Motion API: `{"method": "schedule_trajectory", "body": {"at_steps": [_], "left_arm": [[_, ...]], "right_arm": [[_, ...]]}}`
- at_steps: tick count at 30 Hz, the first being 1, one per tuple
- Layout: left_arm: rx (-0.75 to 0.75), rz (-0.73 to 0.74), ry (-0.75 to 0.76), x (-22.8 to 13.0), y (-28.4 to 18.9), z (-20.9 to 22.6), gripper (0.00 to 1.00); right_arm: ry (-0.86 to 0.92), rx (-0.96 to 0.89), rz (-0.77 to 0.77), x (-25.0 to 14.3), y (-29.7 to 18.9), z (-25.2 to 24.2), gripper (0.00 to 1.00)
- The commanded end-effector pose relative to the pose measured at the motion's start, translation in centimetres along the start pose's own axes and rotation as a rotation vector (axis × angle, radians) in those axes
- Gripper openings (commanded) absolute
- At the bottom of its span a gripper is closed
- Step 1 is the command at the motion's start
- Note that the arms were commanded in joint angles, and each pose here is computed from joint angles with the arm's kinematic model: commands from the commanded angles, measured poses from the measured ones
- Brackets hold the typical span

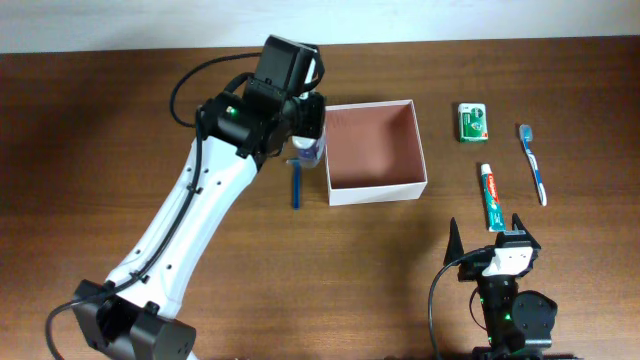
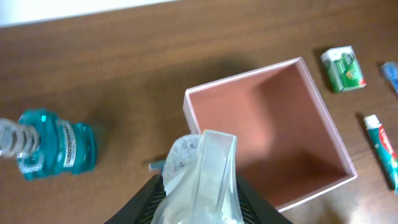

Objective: Pack container
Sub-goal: 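Lift the soap bottle and carry it over the pink box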

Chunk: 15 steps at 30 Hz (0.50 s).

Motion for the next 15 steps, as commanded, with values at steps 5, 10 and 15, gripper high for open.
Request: {"method": "schedule_trajectory", "body": {"at_steps": [5, 10, 15], "left_arm": [[-0.002, -0.173, -0.003, 3.2, -1.6, -0.1, 0.30], [-0.017, -0.295, 0.002, 5.0, -2.1, -0.9, 0.30], [-0.042, -0.357, 0.017, 5.9, -2.0, -2.3, 0.30]], "right_arm": [[-0.004, 0.014, 0.001, -0.1, 0.0, 0.1, 0.99], [-0.004, 0.014, 0.001, -0.1, 0.0, 0.1, 0.99], [-0.004, 0.014, 0.001, -0.1, 0.0, 0.1, 0.99]]}}
Point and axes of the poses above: each gripper's point midway between its finger pads, its own y axis out along the fingers, its own z axis along the line the jaws close on, x = y × z, the point moved 9 cm from there along -y, back along the fingers, and after that the axes turned 13 degrees about y, right-handed, at the moved point
